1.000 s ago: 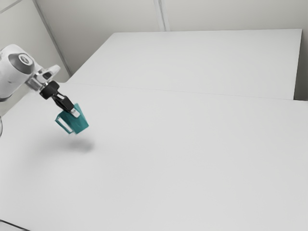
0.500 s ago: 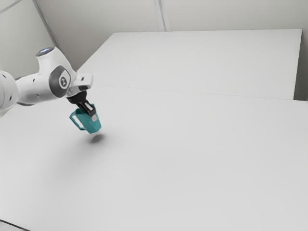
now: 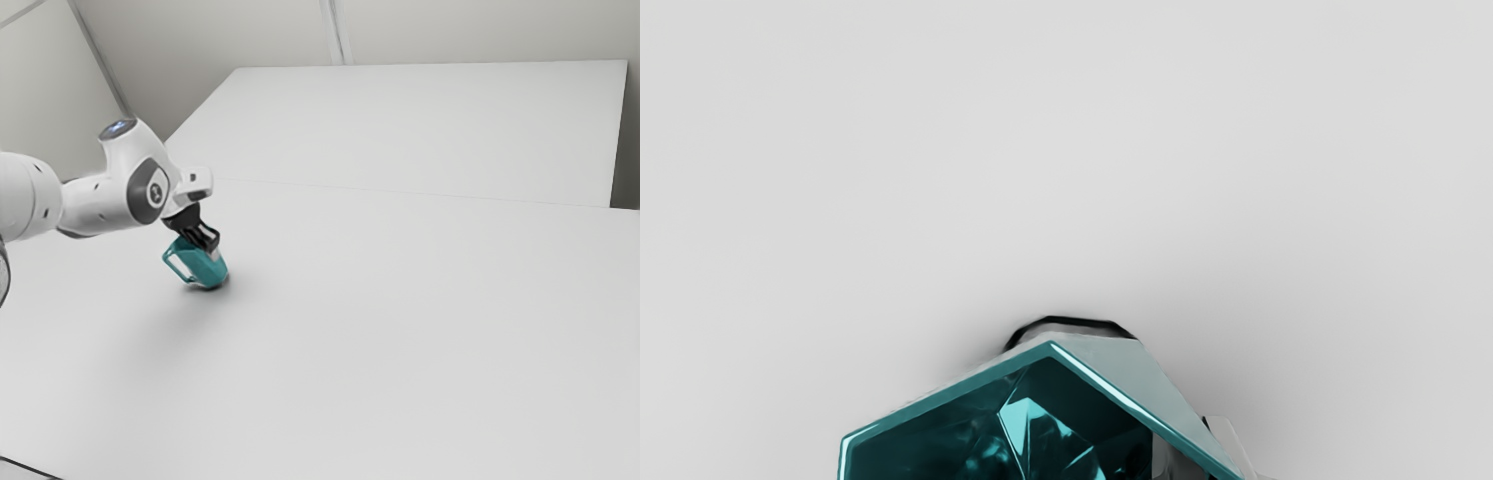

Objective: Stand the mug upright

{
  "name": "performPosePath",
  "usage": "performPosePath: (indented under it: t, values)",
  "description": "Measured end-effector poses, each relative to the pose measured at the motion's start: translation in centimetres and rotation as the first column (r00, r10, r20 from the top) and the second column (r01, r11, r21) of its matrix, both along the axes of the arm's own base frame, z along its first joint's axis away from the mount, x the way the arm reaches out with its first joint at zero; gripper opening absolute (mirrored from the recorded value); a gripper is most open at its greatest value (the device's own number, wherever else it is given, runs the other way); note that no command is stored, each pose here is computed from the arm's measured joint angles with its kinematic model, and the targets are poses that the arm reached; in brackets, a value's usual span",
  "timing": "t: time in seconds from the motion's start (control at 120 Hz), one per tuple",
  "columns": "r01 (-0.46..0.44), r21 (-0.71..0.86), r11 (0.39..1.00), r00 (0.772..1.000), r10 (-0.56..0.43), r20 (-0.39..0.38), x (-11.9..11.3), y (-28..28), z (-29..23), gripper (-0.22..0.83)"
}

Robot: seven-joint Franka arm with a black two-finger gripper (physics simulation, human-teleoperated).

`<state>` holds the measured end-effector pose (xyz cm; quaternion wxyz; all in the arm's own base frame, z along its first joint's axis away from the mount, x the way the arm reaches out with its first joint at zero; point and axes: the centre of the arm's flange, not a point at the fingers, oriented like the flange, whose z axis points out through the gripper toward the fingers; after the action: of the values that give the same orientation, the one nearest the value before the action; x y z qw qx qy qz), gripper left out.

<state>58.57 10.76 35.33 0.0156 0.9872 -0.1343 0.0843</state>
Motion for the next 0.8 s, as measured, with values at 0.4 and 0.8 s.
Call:
performPosePath:
  t: [0.4, 0.8]
  values:
    - [-0.041, -0.018, 0.999, 0.999, 0.041, 0.003, 0.6, -1.4, -1.1, 0.14]
    - [-0.040, -0.027, 0.999, 0.997, 0.042, 0.069, 0.3, -2.2, 7.8, 0.54]
